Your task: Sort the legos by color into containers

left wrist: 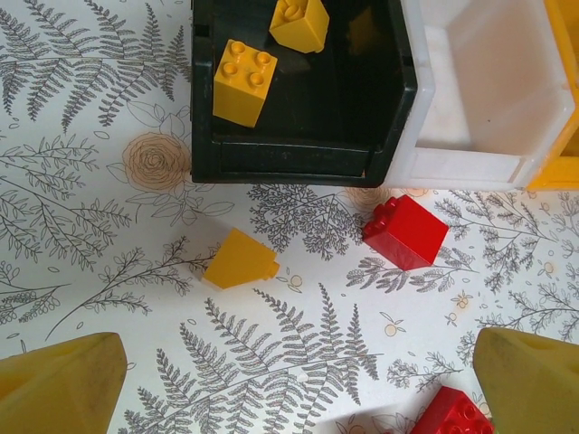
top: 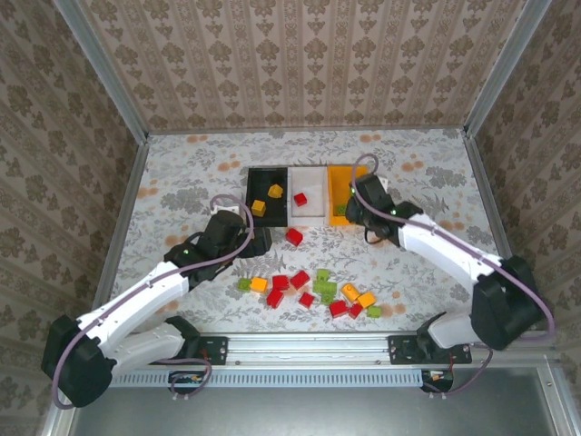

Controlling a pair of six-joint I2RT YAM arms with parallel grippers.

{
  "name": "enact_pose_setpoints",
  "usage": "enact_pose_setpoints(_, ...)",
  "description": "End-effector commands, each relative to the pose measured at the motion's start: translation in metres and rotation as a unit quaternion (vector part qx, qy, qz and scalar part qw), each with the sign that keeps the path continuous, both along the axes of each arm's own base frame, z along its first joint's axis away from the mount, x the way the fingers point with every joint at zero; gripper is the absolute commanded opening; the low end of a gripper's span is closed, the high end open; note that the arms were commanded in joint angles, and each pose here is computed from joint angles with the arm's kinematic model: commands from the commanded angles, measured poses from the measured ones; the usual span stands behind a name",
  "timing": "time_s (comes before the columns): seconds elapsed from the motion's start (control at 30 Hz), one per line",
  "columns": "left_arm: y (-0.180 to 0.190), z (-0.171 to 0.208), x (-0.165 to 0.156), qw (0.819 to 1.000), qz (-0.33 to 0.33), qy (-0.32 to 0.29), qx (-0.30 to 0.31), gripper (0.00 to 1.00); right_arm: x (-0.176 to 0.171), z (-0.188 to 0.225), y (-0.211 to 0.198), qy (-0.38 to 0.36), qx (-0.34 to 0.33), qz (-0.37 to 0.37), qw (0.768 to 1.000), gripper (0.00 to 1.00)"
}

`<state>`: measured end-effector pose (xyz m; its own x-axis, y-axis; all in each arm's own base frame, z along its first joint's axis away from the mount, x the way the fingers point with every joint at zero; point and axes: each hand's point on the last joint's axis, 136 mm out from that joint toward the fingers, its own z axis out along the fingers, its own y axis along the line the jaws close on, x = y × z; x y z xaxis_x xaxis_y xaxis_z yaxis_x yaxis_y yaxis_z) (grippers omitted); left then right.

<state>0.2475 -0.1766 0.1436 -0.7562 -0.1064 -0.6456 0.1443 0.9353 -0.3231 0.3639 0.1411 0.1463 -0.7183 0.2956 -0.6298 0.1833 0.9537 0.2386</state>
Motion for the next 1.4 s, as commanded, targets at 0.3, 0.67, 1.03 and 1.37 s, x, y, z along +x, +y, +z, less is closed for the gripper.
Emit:
enact_pose_setpoints(0.3,0.013,-0.014,-0.016,1.000,-0.001,0.027,0.011,1.00,0.089,-0.035,0.007,0.048,-0.033,-0.004,0.998,0.37)
enact_pose_setpoints(0.67,0.016,-0.029,-0.022,0.997,-0.024,0.052,0.047,1.00,0.073,0.011,0.032,-0.001,0.025,0.034,0.999,0.70)
enact_pose_setpoints(1.03,0.003,-0.081,-0.003,0.983,-0.051,0.071,0.164,0.96,0.022,0.009,0.033,-0.016,0.057,0.055,0.997,0.71)
enact_pose_setpoints(1.37,0.008,-0.098,0.045,0.982,-0.002,0.018,0.186,0.92,0.013,0.027,0.023,-0.041,0.057,0.050,0.996,0.71)
